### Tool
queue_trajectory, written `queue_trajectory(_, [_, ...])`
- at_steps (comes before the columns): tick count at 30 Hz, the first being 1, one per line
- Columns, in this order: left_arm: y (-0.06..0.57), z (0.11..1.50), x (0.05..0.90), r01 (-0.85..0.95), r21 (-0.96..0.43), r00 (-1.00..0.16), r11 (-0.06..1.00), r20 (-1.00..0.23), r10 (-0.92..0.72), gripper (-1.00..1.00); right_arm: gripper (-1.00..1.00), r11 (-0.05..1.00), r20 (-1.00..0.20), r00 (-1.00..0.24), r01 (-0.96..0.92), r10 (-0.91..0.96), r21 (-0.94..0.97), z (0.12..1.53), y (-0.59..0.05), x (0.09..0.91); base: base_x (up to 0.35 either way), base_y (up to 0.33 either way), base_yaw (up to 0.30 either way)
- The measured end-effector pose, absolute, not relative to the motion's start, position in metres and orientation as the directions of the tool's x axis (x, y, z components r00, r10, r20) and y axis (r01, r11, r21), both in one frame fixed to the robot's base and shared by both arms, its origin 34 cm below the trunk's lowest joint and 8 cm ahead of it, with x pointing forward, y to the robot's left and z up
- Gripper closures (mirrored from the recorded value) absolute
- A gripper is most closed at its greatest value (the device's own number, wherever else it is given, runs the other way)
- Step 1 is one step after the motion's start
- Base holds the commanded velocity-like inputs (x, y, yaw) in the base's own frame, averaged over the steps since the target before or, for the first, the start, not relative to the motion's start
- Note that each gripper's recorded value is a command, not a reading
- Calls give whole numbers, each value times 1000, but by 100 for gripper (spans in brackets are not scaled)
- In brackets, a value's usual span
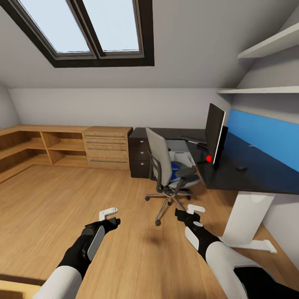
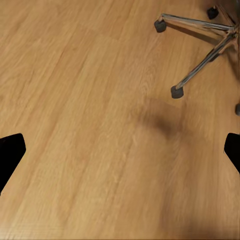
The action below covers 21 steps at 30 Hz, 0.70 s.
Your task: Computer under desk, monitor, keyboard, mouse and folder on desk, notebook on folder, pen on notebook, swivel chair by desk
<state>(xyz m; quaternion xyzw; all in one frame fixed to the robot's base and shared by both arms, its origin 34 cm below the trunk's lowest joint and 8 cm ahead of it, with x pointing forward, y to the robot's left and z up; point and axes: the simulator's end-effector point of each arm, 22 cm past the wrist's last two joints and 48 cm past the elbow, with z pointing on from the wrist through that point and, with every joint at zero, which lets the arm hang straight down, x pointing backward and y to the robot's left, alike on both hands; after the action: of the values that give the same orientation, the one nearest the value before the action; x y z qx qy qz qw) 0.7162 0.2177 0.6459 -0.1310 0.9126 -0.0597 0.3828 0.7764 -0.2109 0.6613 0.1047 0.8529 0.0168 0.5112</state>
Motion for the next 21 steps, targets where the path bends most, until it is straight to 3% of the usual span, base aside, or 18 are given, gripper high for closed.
queue_trajectory(11, [215,693,654,-128,-248,-499,960,-821,-278,-100,-100,978,-862,-468,161,194,132,637,-212,772,0,0,0])
queue_trajectory(21, [209,676,610,-76,-215,-495,974,-839,-224,-100,-100,983,-871,-461,145,170,115,620,-211,771,0,0,0])
